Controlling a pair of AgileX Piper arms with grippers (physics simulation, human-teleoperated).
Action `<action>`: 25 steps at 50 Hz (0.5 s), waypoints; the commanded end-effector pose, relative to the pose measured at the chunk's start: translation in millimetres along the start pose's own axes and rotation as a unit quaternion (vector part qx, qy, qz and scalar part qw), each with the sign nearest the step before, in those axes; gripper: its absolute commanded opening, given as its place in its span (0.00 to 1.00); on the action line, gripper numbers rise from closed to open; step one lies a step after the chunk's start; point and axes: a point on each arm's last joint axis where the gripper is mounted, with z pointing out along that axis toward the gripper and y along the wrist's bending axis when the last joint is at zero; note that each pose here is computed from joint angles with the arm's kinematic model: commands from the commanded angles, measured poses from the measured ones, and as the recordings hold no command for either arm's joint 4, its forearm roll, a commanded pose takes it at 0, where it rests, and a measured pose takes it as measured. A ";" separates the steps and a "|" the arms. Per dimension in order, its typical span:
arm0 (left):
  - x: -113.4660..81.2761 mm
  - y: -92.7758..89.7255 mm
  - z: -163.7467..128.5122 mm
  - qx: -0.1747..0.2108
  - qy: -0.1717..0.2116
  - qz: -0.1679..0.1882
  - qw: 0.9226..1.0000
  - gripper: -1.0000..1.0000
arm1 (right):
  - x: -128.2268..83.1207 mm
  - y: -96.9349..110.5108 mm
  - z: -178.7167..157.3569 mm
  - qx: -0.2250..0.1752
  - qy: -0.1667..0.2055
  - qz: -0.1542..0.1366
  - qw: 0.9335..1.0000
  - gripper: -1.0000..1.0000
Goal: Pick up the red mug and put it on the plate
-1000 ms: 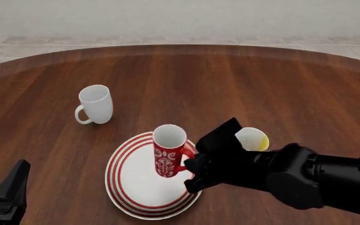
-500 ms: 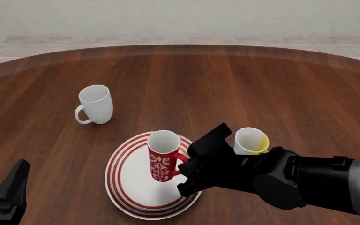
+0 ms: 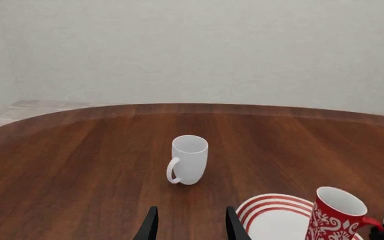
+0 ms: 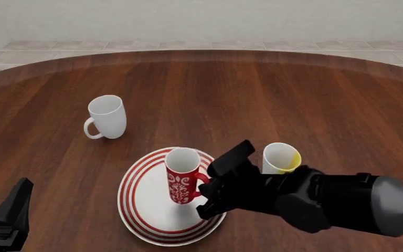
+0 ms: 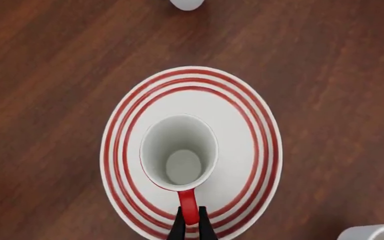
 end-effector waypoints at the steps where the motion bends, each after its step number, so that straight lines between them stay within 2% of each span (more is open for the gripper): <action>1: -0.2 0.0 0.1 0.000 0.000 0.000 1.000 1.00 | 2.0 0.8 6.4 -0.002 -0.001 0.005 1.000 0.00; 25: 1.0 0.3 -0.1 -0.003 0.001 -0.004 1.000 1.00 | 5.3 1.0 14.9 -0.001 0.005 0.010 1.000 0.00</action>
